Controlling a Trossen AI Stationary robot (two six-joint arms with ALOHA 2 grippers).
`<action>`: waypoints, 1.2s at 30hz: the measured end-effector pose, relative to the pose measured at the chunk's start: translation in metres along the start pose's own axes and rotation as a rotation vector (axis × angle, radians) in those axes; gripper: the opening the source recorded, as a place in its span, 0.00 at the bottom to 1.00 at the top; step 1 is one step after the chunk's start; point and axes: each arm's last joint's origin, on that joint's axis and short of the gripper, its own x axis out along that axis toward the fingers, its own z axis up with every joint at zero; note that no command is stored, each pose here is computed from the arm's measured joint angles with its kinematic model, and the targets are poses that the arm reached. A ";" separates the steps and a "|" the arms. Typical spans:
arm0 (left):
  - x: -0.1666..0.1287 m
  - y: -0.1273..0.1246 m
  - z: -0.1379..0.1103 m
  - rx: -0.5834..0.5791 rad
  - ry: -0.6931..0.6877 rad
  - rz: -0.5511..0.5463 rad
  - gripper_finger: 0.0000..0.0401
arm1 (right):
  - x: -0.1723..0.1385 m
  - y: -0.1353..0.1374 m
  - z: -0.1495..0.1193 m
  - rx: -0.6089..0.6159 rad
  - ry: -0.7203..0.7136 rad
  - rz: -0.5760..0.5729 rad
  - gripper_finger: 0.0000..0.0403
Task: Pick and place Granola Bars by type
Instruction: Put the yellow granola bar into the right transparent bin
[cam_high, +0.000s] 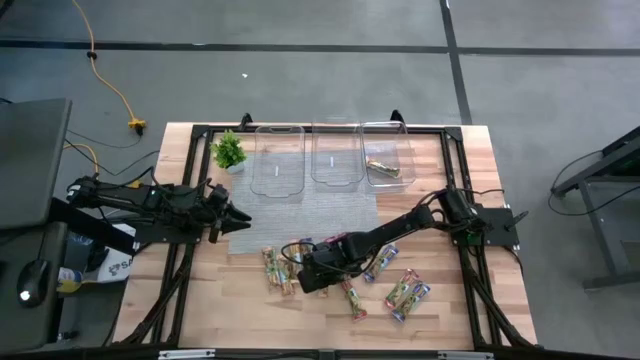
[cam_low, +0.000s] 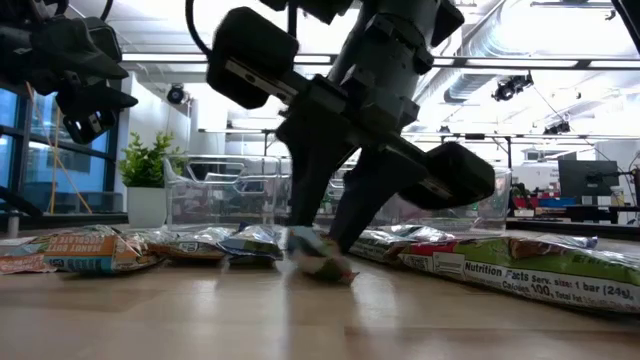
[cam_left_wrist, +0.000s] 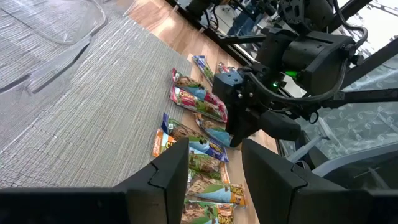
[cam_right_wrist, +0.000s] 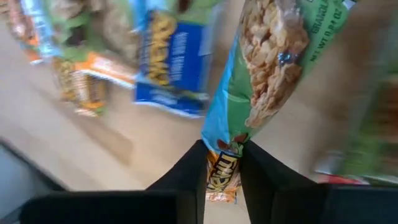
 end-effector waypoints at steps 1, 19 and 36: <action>0.000 0.000 0.000 0.000 0.000 0.000 0.35 | -0.004 0.000 -0.001 -0.001 -0.010 -0.002 0.15; 0.000 0.000 0.000 0.000 -0.002 0.002 0.35 | -0.180 -0.008 0.042 -0.080 -0.400 0.067 0.14; 0.000 0.000 0.000 0.009 -0.008 0.009 0.35 | -0.318 -0.148 0.142 0.033 -0.470 -0.425 0.14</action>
